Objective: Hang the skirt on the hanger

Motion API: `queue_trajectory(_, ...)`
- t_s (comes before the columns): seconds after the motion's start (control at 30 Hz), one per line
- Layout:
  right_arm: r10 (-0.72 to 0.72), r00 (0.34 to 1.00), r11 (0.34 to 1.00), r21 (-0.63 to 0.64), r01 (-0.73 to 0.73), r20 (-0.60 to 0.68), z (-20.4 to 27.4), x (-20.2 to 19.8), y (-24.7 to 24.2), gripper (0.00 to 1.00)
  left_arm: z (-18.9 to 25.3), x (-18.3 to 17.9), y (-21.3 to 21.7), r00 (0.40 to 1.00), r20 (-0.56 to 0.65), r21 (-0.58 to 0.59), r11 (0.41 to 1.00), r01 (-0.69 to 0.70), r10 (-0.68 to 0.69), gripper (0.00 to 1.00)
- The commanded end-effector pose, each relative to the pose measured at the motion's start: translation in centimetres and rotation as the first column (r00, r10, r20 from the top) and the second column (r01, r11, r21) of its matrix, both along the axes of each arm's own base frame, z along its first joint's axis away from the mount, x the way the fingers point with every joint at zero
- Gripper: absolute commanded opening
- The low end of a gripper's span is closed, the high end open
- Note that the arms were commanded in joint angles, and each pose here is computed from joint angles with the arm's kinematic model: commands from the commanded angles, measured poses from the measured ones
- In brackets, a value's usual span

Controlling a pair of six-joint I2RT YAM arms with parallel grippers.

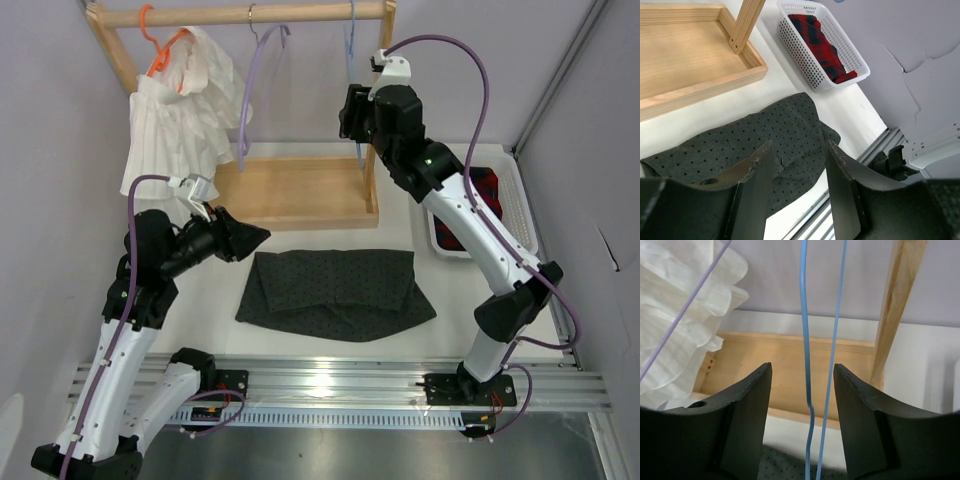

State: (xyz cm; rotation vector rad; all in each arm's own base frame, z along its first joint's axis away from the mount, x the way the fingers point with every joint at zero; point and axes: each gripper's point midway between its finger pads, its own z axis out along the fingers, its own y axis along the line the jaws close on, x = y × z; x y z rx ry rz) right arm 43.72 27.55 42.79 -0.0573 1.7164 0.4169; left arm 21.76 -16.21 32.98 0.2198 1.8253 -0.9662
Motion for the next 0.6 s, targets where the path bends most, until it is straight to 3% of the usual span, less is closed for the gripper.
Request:
queue_trajectory(0.0, -0.058, 0.995, 0.997, -0.04, 0.061, 0.078, 2.1, 1.0, -0.6, 0.56, 1.4, -0.1, 0.0, 0.999, 0.051, 0.006, 1.0, 0.004, -0.004, 0.5)
queue_trajectory(0.37, -0.051, 0.994, 0.998, -0.04, 0.055, 0.098, 2.5, 2.7, 0.2, 0.48, 0.5, 0.1, 0.0, 0.999, 0.034, 0.02, 1.0, 0.002, -0.003, 0.5)
queue_trajectory(0.57, -0.065, 0.991, 0.996, -0.045, 0.07, 0.12, 2.8, 3.2, -0.2, 0.22, 0.8, 0.2, 0.0, 0.999, 0.035, 0.02, 1.0, 0.002, -0.003, 0.5)
